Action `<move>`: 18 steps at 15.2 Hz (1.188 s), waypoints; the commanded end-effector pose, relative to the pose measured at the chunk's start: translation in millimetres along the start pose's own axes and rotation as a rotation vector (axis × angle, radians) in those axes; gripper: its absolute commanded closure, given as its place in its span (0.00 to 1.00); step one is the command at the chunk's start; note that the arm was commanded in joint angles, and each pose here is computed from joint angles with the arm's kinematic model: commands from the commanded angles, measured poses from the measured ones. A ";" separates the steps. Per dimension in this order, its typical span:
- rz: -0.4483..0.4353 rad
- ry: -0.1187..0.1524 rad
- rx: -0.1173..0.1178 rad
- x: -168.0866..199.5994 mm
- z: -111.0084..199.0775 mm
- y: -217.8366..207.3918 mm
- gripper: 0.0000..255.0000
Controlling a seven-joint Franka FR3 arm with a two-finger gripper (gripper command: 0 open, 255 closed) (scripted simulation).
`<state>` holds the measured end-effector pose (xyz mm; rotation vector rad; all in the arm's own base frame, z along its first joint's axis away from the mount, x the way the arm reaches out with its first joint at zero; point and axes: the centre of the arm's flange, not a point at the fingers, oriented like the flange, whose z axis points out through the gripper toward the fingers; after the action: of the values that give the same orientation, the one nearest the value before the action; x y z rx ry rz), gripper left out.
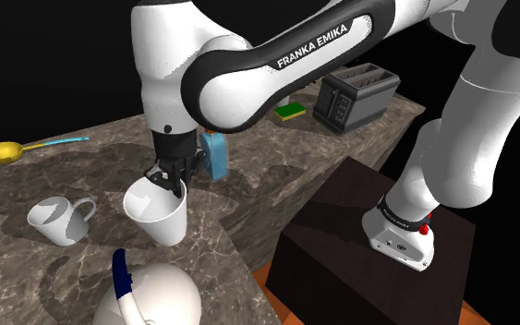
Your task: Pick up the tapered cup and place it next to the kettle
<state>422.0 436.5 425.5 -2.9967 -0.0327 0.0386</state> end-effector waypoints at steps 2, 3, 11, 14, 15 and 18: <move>0.000 0.001 0.001 -0.5 15.8 2.5 1.00; 0.000 0.001 0.001 -0.3 21.0 3.3 1.00; 0.000 0.001 0.001 0.1 39.0 5.9 1.00; 0.000 0.001 0.001 0.1 39.0 5.9 1.00; 0.000 0.001 0.001 0.0 38.9 5.8 0.00; 0.000 0.001 0.001 0.0 38.9 5.9 0.00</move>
<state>421.1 436.2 386.2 -2.9961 -0.0327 0.0374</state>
